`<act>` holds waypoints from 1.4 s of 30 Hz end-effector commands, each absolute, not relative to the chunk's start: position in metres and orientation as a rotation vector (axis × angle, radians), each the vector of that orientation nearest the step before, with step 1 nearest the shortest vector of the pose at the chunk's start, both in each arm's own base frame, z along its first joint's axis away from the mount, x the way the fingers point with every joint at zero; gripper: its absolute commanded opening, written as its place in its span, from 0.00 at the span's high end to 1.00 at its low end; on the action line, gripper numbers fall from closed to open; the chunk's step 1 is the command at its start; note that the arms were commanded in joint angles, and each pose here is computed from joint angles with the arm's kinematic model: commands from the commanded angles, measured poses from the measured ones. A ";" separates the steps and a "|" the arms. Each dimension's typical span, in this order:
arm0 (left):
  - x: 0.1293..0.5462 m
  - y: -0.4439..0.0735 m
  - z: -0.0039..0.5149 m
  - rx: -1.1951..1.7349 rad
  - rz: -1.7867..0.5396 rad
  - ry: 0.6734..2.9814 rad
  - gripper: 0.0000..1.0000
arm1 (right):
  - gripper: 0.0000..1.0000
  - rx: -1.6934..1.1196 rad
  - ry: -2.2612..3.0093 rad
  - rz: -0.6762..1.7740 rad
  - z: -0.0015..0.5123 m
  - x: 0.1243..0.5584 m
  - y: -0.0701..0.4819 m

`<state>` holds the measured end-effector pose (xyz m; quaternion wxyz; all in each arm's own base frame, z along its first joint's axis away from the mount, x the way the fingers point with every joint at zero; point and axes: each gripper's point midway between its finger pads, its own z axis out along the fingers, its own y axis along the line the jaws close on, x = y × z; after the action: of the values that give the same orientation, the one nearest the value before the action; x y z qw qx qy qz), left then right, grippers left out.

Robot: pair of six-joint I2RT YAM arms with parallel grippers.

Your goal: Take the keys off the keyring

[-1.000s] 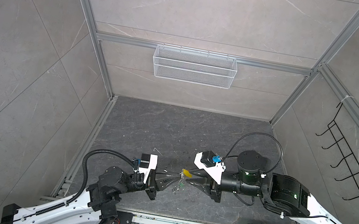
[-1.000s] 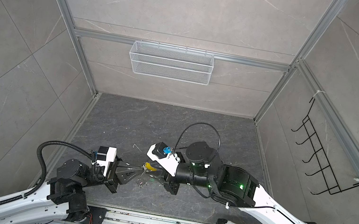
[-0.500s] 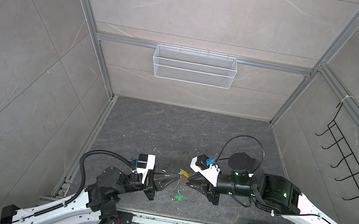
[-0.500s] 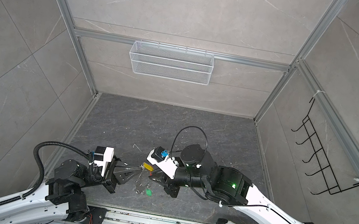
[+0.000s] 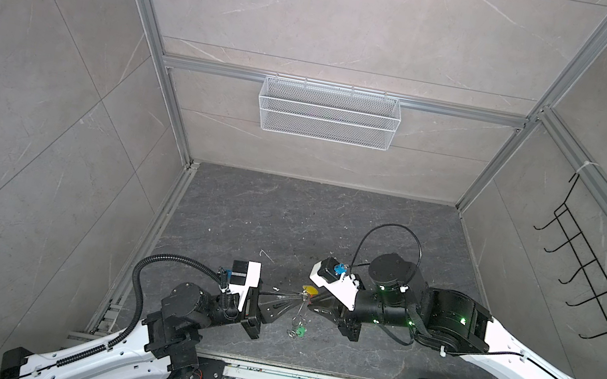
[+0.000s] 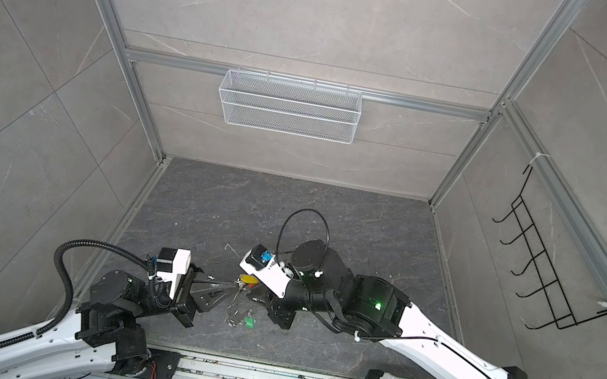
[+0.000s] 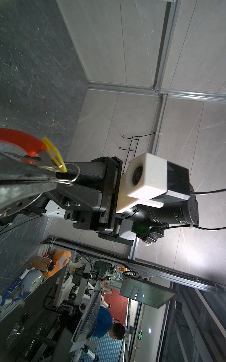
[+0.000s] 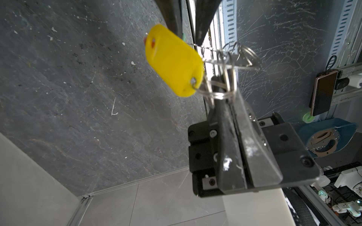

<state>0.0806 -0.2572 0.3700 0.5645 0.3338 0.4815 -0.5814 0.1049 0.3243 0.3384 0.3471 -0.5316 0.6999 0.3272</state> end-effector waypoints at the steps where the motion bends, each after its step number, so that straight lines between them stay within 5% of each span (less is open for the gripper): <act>1: 0.075 -0.251 0.390 0.767 -1.396 1.057 1.00 | 0.83 -1.353 1.783 0.822 0.357 0.111 0.322; 16: 0.073 -0.248 0.392 0.768 -1.398 1.052 1.00 | 0.80 -1.350 1.766 0.728 0.370 0.116 0.306; 21: 0.074 -0.251 0.391 0.778 -1.395 1.055 1.00 | 0.60 -1.382 1.695 0.843 0.376 0.098 0.306; 27: 0.074 -0.253 0.390 0.782 -1.398 1.061 1.00 | 0.53 -1.393 1.626 0.934 0.390 0.090 0.317; 42: 0.073 -0.253 0.389 0.786 -1.398 1.061 1.00 | 0.65 -1.414 1.629 0.942 0.386 0.093 0.330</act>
<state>0.0789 -0.2604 0.3667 0.5547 0.3400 0.4839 -0.5852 0.0943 0.3284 0.3762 0.3740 -0.5536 0.6513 0.3597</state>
